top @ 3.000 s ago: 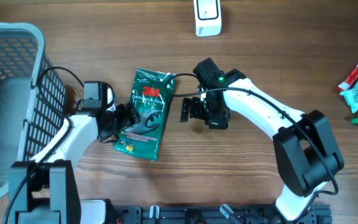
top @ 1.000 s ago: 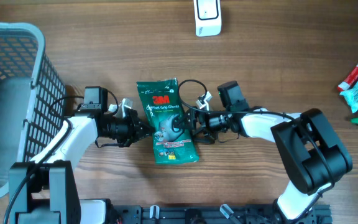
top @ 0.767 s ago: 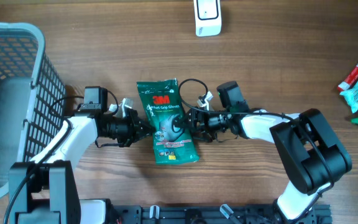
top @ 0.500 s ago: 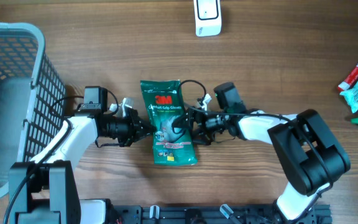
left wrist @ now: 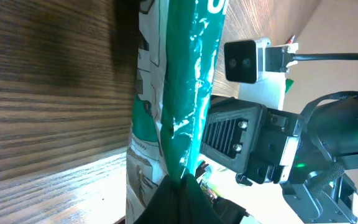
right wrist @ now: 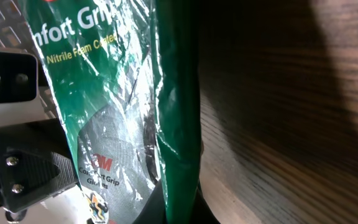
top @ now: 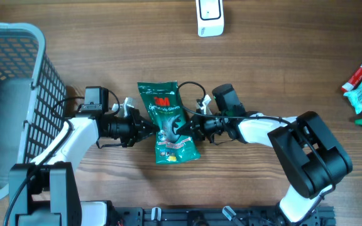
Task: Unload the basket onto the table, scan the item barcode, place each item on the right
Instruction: 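Grasp the glove pack with both grippers from opposite sides, then release the left gripper and pull the glove pack rightward with right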
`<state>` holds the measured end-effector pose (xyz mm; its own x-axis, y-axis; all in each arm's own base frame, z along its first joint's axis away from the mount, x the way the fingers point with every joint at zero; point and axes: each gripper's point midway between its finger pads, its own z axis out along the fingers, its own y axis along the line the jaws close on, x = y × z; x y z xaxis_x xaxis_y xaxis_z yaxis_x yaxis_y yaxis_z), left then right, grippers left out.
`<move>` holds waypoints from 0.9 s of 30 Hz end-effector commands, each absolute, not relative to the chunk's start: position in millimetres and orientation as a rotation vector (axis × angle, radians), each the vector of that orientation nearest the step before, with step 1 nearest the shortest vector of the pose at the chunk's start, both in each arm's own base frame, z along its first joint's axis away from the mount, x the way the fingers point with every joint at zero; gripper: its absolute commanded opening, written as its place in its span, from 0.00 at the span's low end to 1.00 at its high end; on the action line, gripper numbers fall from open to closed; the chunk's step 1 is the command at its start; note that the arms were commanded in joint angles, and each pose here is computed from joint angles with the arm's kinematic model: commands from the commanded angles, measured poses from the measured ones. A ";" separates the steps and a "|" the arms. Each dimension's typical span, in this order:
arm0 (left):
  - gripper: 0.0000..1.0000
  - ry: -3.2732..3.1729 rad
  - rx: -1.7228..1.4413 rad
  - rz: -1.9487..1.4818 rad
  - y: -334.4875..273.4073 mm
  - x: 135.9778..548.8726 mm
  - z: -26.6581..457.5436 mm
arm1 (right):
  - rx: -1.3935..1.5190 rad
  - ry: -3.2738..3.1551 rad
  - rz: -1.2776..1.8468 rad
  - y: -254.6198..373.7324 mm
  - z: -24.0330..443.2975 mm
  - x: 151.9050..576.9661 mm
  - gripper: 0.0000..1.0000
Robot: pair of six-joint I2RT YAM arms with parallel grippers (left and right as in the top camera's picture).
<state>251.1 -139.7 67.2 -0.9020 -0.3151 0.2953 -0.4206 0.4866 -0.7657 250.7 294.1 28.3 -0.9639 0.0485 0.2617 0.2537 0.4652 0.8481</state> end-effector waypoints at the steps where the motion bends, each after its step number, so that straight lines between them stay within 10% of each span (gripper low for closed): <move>1: 0.04 -2.606 0.638 1.405 -141.9 248.3 70.4 | -0.202 -2.543 -1.555 291.0 35.2 256.3 0.04; 5: 0.32 -2.639 0.654 1.348 -137.4 247.7 63.9 | -0.165 -2.587 -1.604 283.9 53.6 263.9 0.05; 7: 1.00 -2.658 0.665 1.315 -134.6 247.7 60.4 | -0.221 -2.699 -1.544 269.1 60.8 270.8 0.05; 15: 1.00 -2.703 0.685 1.251 -128.5 249.1 53.4 | -0.553 -3.037 -1.116 197.7 101.5 254.3 0.05; 27: 1.00 -2.703 0.685 1.251 -128.5 249.1 53.4 | -1.305 -2.228 -1.296 198.3 200.5 176.2 0.04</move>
<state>250.8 -127.8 51.7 -0.8895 -0.3656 0.2740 -0.4451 0.5580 -0.7003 191.4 195.6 185.4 -0.8062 0.5080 0.3033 0.5382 0.4170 0.7324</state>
